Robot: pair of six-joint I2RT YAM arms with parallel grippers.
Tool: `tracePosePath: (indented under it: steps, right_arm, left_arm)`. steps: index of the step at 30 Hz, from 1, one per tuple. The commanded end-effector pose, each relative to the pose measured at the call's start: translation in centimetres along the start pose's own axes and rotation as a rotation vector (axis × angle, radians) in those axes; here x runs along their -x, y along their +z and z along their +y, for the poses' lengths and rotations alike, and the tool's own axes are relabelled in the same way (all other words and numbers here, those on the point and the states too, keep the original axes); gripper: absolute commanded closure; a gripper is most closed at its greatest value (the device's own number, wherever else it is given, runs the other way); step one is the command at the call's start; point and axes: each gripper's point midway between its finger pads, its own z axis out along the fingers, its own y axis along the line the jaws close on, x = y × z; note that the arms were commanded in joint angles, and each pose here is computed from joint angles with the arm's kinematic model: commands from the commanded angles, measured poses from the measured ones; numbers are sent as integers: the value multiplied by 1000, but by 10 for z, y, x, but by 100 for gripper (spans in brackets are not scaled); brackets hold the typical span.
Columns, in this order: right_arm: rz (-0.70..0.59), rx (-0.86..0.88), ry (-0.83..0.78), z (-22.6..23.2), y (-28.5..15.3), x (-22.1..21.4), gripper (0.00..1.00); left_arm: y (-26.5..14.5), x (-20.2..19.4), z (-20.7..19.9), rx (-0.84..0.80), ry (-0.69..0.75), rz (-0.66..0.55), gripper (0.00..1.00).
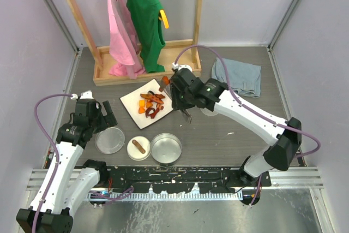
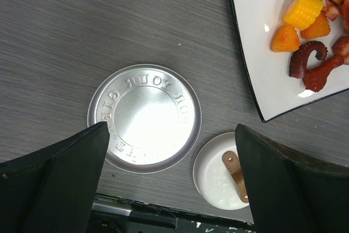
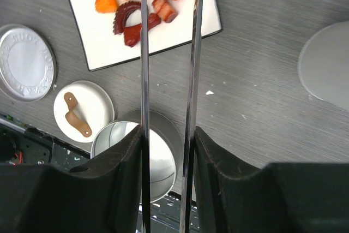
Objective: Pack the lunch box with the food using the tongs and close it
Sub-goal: Pick up the fake food from the plate, then place the fake food in the packing box.
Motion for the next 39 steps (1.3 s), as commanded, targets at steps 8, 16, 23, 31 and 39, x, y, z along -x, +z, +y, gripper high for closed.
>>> tracePosePath:
  steps: [8,16,23,31,39]
  right_arm:
    - [-108,-144,-10,-54,-59,20,64]
    - [-121,-240,-35,-87,-96,17,64]
    - [-122,-335,-22,-122,-124,10,63]
    - [-100,-405,-12,-148,-147,-4,63]
    - [-25,-410,-34,-151,-144,-21,62]
  left_arm:
    - [-2,15,-5,-14,-21,-56,0]
    - [-2,14,-5,-17,-21,-52,0]
    - [-2,14,-5,-18,-20,-52,0]
    - [-1,14,-6,-21,-20,-49,0]
    - [-1,14,-6,-21,-20,-49,0]
